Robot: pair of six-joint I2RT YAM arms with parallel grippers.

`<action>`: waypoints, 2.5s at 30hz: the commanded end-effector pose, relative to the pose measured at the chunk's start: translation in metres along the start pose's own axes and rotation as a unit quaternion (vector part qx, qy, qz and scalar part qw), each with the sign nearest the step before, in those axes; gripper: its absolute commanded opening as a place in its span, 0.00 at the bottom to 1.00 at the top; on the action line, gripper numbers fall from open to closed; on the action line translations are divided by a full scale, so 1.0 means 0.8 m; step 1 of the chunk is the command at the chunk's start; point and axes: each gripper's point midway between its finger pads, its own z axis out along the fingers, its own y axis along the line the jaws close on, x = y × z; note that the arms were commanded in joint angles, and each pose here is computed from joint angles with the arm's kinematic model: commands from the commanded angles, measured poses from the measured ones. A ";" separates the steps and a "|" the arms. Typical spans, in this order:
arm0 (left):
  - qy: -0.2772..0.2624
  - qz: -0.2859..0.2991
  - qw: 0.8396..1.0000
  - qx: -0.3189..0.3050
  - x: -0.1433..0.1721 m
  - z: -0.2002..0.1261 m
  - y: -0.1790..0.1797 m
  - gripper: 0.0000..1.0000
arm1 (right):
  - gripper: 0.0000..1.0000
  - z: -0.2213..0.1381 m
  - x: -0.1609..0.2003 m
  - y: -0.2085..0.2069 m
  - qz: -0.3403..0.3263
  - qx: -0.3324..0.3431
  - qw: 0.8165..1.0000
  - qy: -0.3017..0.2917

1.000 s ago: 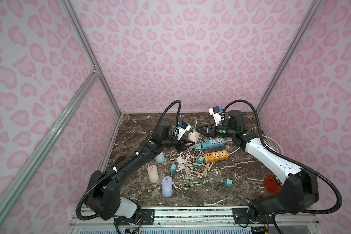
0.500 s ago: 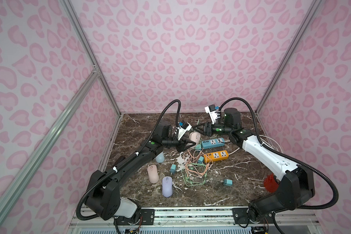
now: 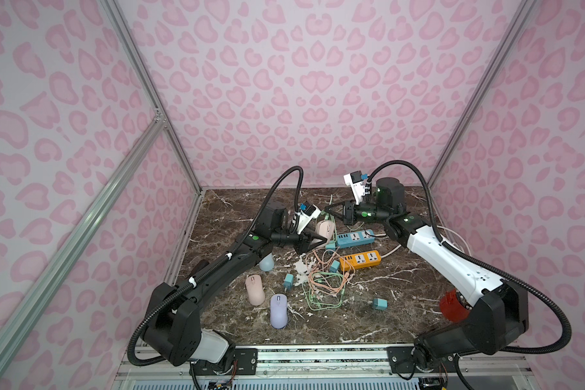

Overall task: Unplug the wireless mouse
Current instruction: Remove the power cord from the mouse.

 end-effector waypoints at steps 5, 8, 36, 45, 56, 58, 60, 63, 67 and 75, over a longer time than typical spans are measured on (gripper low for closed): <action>-0.002 0.008 1.000 -0.017 -0.009 -0.002 0.003 0.58 | 0.00 -0.007 -0.012 0.022 -0.007 -0.021 1.000 -0.016; -0.002 0.003 1.000 -0.024 -0.009 -0.003 0.005 0.67 | 0.00 -0.009 -0.016 0.042 -0.001 -0.061 0.998 -0.019; -0.069 0.009 0.998 -0.008 -0.034 -0.021 -0.016 0.99 | 0.00 -0.011 -0.014 0.078 -0.045 -0.019 0.999 -0.016; -0.070 0.004 0.998 -0.001 -0.036 -0.022 -0.020 0.99 | 0.00 -0.032 -0.037 0.054 -0.054 0.081 0.994 -0.054; -0.070 0.015 0.997 0.016 -0.038 -0.023 -0.029 0.82 | 0.00 -0.024 -0.042 0.102 -0.028 -0.037 0.997 -0.055; -0.069 0.015 0.997 0.019 -0.038 -0.023 -0.030 0.73 | 0.00 -0.024 -0.043 0.103 -0.026 -0.040 0.997 -0.055; -0.069 0.017 0.997 0.019 -0.038 -0.024 -0.030 0.68 | 0.00 -0.023 -0.044 0.105 -0.023 -0.047 0.997 -0.054; -0.071 0.020 0.997 0.018 -0.040 -0.025 -0.031 0.60 | 0.00 -0.022 -0.044 0.104 -0.020 -0.050 0.997 -0.053; -0.071 0.019 0.997 0.024 -0.040 -0.024 -0.032 0.44 | 0.00 -0.020 -0.043 0.100 -0.017 -0.046 0.997 -0.052; -0.070 0.020 0.997 0.034 -0.043 -0.024 -0.035 0.12 | 0.00 -0.016 -0.038 0.084 -0.020 -0.018 0.999 -0.043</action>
